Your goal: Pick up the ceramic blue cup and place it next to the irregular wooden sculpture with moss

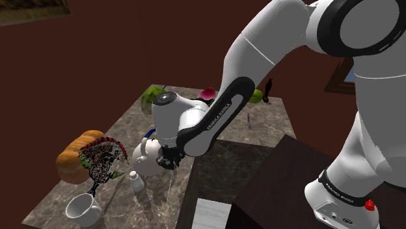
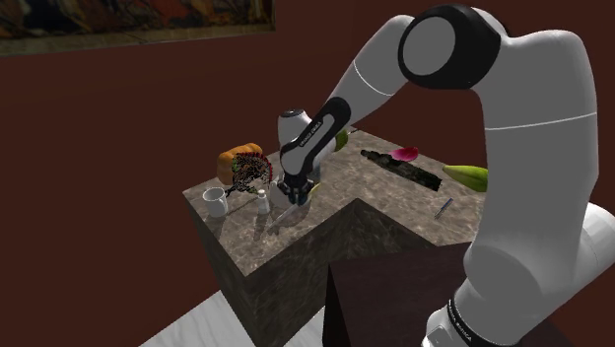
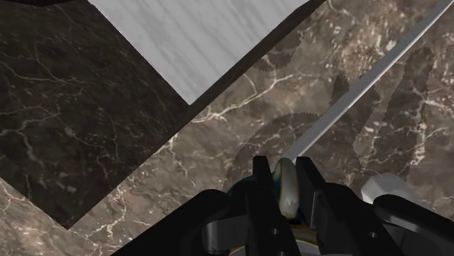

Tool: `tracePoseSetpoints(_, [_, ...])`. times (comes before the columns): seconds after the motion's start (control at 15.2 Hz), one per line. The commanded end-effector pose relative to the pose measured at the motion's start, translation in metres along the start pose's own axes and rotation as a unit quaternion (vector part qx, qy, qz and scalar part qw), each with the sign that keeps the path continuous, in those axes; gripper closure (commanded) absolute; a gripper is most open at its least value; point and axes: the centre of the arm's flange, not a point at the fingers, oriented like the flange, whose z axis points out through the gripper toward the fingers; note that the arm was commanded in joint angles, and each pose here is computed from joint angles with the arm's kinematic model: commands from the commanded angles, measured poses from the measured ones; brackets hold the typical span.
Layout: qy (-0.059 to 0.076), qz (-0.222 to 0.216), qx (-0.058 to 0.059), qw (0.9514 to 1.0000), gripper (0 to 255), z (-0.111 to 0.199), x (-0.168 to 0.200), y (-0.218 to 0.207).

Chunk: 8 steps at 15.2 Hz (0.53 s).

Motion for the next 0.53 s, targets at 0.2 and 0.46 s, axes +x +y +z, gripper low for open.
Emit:
tracePoseSetpoints(0.2, [0.0,0.0,0.0,1.0,255,-0.027,0.001,0.0])
tracePoseSetpoints(0.46, [0.0,0.0,0.0,1.0,255,-0.048,0.002,0.001])
